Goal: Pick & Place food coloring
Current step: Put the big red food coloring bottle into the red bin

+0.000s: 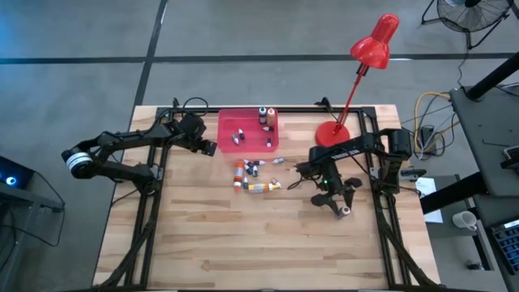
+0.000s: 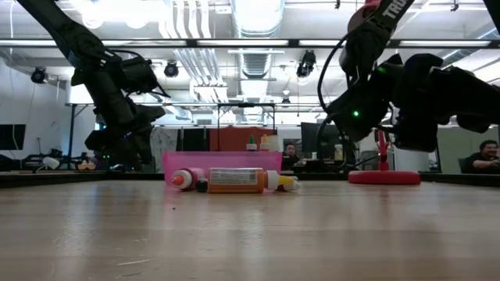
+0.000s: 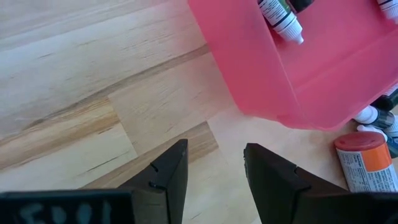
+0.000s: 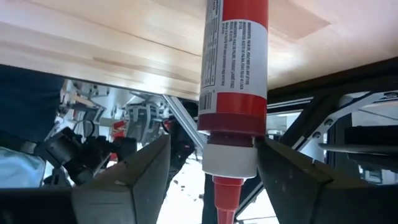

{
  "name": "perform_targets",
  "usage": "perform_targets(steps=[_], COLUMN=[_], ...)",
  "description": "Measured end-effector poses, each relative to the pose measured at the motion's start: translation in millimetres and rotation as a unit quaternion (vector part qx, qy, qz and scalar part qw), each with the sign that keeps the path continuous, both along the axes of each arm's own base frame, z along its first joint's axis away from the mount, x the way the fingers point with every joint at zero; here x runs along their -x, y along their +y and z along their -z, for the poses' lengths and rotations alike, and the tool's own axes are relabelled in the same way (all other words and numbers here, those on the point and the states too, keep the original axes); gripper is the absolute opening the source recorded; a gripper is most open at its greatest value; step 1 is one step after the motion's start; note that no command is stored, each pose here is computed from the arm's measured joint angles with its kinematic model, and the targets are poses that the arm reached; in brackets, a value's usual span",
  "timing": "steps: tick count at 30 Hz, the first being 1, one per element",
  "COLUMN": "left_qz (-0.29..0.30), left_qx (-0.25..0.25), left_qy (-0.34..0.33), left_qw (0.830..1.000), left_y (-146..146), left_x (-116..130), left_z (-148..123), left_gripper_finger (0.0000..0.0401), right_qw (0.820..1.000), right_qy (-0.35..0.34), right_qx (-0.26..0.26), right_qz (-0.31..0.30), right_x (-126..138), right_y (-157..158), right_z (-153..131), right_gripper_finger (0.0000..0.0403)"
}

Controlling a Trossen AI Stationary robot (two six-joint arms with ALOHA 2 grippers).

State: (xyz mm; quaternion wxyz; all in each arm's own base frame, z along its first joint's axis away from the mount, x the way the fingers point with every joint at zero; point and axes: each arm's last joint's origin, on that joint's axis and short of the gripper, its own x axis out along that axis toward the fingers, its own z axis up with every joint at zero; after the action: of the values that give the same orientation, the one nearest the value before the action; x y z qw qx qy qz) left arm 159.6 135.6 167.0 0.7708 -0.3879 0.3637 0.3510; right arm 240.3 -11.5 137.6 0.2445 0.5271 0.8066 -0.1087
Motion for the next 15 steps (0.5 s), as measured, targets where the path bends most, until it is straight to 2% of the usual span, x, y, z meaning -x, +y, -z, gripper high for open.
perform_targets(steps=[7, 15], left_qz=[0.000, 0.003], left_qx=[-0.001, -0.005], left_qy=[-0.001, -0.003], left_qw=[1.000, 1.000], left_y=[0, 1], left_x=[0, -1], left_z=[0, -1], left_gripper_finger=[0.0131, 0.0131], right_qw=[1.000, 0.999], right_qy=[-0.016, -0.013], right_qx=[0.012, 0.037], right_qz=[-0.003, 0.000], right_x=[-12, -20], right_y=[-2, -4], right_z=[-10, -17], right_gripper_finger=[0.0252, 0.0256])
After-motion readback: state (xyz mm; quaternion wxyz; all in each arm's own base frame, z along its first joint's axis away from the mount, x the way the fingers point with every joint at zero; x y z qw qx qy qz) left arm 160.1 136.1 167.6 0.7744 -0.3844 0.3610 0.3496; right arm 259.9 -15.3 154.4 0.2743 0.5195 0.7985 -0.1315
